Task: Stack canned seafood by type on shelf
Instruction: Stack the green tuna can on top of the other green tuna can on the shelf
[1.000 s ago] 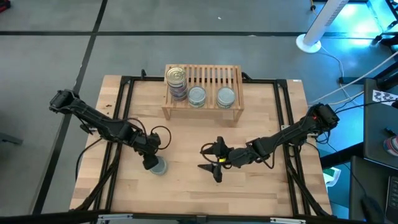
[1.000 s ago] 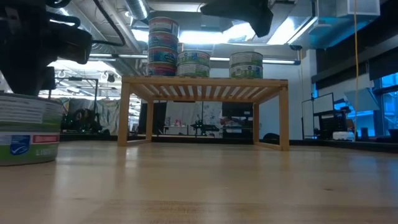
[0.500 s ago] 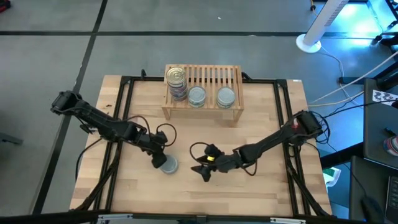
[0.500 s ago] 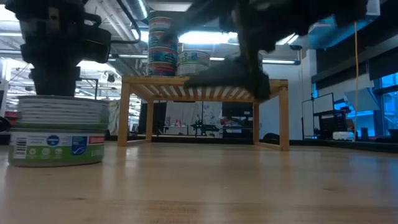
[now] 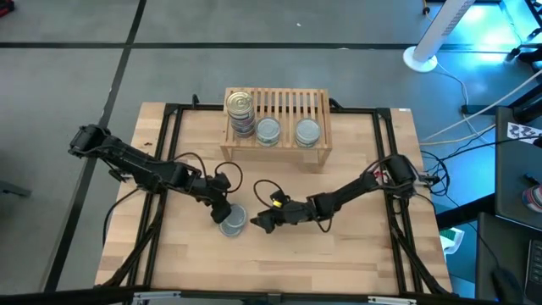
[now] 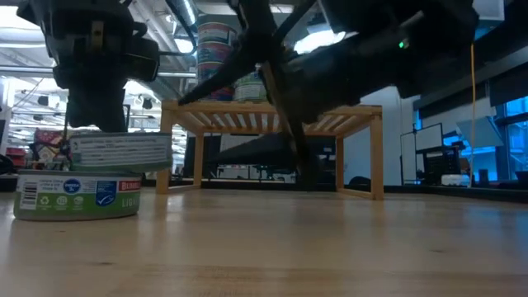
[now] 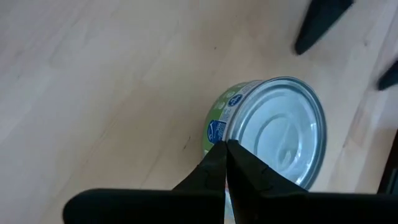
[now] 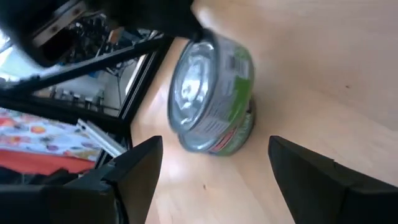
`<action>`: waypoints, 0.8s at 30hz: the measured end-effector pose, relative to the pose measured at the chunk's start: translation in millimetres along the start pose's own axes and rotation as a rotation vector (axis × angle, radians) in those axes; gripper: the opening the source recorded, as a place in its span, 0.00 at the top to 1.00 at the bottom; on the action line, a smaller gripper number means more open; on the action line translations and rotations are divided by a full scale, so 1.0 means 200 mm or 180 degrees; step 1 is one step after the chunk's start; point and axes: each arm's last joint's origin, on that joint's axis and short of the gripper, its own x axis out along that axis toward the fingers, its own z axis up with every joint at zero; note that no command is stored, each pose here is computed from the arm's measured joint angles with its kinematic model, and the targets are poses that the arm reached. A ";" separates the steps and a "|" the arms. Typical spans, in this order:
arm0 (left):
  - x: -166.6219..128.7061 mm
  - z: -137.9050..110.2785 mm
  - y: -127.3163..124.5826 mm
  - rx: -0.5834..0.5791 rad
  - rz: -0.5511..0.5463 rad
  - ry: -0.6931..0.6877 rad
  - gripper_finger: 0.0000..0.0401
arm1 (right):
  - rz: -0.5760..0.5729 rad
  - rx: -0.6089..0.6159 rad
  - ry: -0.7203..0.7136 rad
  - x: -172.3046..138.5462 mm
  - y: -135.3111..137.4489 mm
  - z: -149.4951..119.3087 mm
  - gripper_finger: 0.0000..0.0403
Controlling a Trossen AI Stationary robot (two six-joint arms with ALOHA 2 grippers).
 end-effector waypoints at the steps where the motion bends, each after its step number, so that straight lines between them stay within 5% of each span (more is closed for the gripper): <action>1: 0.00 0.00 0.00 0.0013 -0.0015 -0.0018 0.99 | -0.0011 0.0046 0.0002 0.00 -0.01 0.01 0.27; 24: 0.00 0.01 -0.01 0.0020 -0.0061 -0.0054 0.99 | -0.0156 0.0330 0.0073 0.13 0.00 0.01 0.27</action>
